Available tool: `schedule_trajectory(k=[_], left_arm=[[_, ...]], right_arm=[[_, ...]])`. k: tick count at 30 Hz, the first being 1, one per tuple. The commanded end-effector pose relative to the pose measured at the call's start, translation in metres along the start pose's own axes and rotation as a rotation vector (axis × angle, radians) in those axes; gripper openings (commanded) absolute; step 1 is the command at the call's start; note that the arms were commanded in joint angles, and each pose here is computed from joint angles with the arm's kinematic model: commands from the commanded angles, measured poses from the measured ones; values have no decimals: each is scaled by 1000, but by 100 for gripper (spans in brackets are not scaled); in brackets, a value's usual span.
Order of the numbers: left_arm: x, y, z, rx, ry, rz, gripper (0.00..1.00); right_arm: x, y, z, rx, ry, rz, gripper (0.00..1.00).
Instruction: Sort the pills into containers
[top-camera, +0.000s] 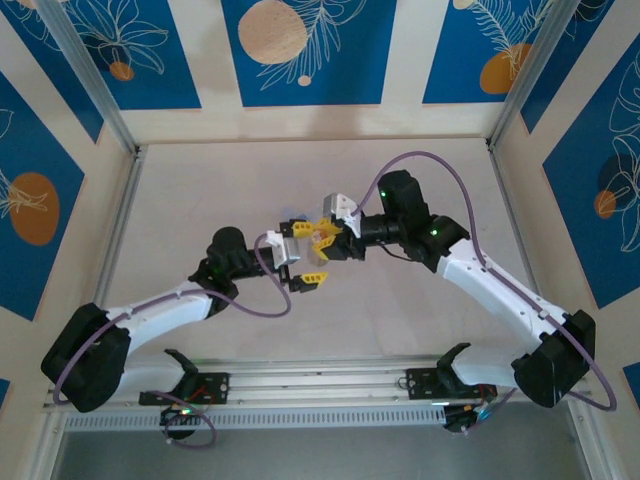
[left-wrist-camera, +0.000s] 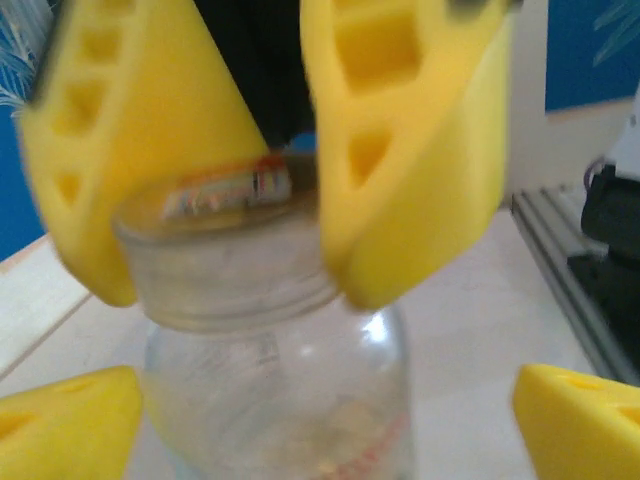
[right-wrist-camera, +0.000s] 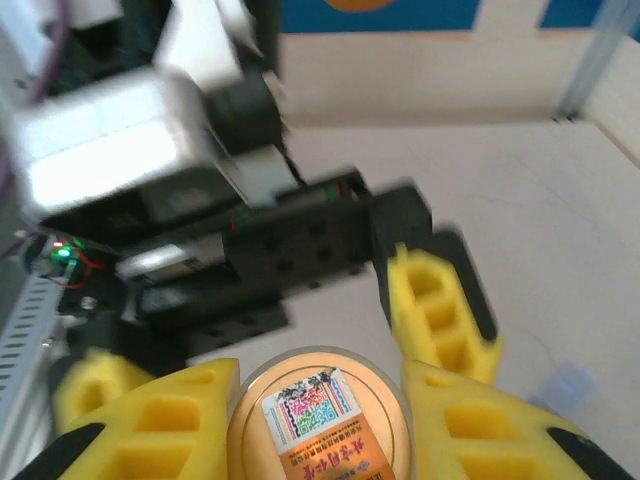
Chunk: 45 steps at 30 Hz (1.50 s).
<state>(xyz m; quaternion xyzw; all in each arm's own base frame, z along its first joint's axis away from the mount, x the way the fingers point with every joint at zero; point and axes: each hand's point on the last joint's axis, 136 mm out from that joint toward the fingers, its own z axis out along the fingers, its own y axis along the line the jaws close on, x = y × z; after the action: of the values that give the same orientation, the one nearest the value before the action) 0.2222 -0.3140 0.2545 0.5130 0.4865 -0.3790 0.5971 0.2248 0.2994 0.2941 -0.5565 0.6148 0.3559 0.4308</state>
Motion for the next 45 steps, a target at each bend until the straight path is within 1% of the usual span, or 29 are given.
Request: schedule_trajectory(k=[1,5,7,8,9,12,13,16,19,22,24,26,28,30,34,36,40,42,43,45], left_arm=[[-24,13,-1,-51,-66,70,100],[-18,15,-1,-66,-49,64,100],[-13,19,-2,-95,-38,57,100],[-10,24,-3,-132,-29,54,100],[-8,30,-6,-178,-21,51,100],[4,56,-21,-375,14,37,100],[8,65,-28,-446,31,28,100],[16,81,-44,-576,74,-15,100],[24,99,-65,-741,108,-95,100],[36,113,-87,-889,142,-171,100],[46,119,-99,-966,169,-227,100],[56,123,-108,-1021,205,-301,100],[63,125,-111,-1032,233,-351,100],[67,125,-110,-1028,245,-370,100],[70,126,-109,-1027,238,-377,100],[72,127,-108,-1026,242,-377,100],[77,127,-106,-1020,246,-384,100],[78,127,-105,-1017,247,-386,100],[78,127,-105,-1018,247,-387,100],[79,126,-105,-1017,248,-386,100]], right_arm=[[11,-11,-2,66,40,61,0],[12,-34,-8,150,30,85,0],[13,-53,-12,225,23,98,0],[15,-66,-14,275,18,113,0],[18,-79,-17,321,16,127,0],[35,-125,-21,469,8,170,0],[45,-141,-21,504,6,193,0],[74,-186,-21,602,15,265,0],[106,-226,-19,717,25,292,0],[141,-256,-12,778,65,339,0],[156,-270,-6,804,64,359,0],[162,-280,-1,822,44,353,0],[168,-288,3,837,48,356,0],[171,-297,7,848,56,367,0],[169,-313,9,884,44,363,0],[174,-321,10,903,60,374,0],[191,-335,12,940,80,420,3],[193,-336,14,941,95,430,8],[192,-338,13,951,94,427,17],[191,-338,14,952,88,426,23]])
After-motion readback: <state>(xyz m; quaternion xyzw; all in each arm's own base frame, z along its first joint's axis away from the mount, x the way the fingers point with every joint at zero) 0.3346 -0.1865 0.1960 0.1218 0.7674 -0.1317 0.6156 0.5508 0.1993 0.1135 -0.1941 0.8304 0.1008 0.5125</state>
